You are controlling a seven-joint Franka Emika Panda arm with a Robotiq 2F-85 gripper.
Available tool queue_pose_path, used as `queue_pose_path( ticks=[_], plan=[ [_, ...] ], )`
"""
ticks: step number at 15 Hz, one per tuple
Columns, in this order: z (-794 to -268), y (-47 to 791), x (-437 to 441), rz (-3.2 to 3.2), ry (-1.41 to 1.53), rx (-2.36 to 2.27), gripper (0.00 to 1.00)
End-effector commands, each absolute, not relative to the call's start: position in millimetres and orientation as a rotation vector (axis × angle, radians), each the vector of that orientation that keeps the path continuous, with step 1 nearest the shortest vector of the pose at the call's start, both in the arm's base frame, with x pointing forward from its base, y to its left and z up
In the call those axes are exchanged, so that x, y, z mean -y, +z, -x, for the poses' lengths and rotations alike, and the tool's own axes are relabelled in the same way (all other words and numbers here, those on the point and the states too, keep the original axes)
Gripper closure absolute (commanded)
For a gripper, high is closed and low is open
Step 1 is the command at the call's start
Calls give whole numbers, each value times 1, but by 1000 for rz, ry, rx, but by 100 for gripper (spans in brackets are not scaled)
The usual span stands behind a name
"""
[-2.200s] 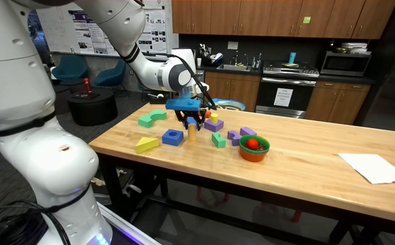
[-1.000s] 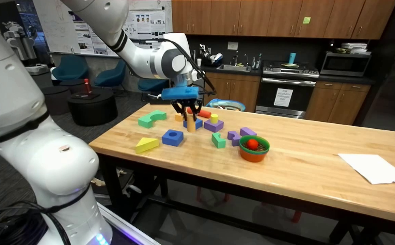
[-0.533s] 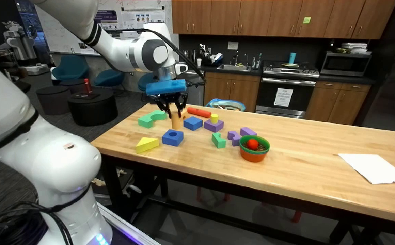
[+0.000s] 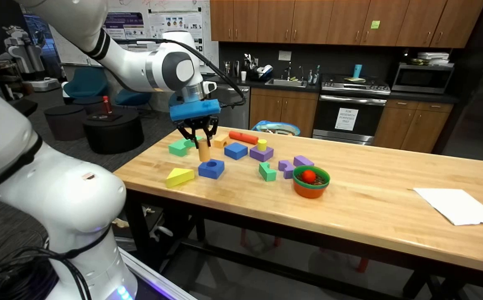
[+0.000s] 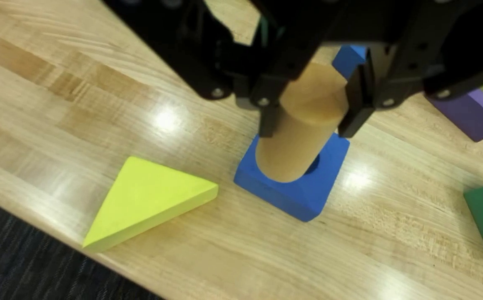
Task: Lift the cylinder block and fit it inside the block with a hole in the middle
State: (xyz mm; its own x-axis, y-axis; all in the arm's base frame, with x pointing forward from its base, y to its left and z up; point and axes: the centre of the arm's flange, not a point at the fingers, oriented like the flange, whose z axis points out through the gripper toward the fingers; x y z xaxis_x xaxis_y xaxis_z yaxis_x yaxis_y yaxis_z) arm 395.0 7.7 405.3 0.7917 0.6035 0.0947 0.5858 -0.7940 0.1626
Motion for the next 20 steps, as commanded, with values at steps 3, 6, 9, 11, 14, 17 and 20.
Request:
queue_pose_path(
  ticks=[3, 6, 9, 11, 14, 17, 20],
  plan=[
    [-398, 399, -1, -2847, 246, -1023, 84],
    [-405, 394, 5, -2849, 252, -1033, 84],
    [-411, 387, 7, -2854, 256, -1048, 84],
    [-413, 383, 8, -2860, 257, -1057, 84],
    [-416, 379, 7, -2868, 256, -1068, 84],
    [-417, 376, 7, -2871, 257, -1078, 84],
    [-420, 376, 7, -2870, 263, -1087, 84]
  ],
)
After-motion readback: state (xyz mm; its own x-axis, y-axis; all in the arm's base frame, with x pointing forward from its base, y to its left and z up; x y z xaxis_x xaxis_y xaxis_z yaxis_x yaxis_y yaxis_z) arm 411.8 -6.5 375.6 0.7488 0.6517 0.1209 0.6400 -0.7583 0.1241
